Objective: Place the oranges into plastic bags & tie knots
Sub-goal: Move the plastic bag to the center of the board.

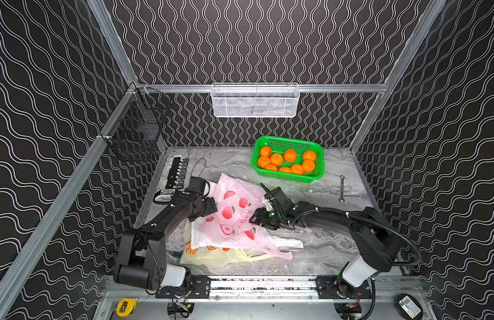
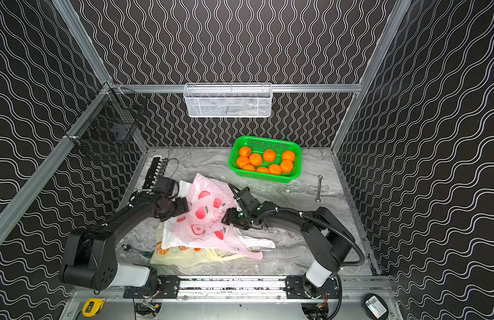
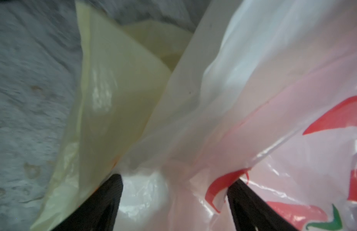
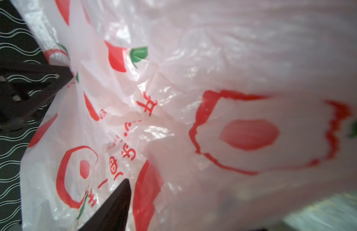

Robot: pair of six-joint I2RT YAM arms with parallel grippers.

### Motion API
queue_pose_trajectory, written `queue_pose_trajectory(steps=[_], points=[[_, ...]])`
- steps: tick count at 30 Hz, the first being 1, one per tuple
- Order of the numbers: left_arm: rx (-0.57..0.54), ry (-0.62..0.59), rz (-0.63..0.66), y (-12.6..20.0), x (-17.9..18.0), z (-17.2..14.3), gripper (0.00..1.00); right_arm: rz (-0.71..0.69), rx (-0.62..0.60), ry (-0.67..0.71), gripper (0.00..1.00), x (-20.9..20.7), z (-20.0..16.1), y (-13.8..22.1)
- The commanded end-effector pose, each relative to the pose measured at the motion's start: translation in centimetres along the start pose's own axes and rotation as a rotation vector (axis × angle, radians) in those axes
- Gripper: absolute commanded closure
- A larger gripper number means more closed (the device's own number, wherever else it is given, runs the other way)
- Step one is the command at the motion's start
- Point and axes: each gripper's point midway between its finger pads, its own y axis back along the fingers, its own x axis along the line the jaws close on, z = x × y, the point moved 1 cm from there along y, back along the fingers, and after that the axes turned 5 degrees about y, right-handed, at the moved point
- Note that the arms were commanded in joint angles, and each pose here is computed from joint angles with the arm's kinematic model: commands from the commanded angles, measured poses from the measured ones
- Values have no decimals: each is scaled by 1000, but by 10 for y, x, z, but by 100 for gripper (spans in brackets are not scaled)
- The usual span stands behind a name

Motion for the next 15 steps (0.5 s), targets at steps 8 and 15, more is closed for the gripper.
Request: queue_pose_trajectory(steps=[8, 15], points=[[-172, -150, 30, 82, -8, 36, 3, -155, -365, 82, 0, -5, 33, 107], [-238, -457, -95, 127, -110, -13, 5, -347, -547, 78, 0, -48, 53, 180]])
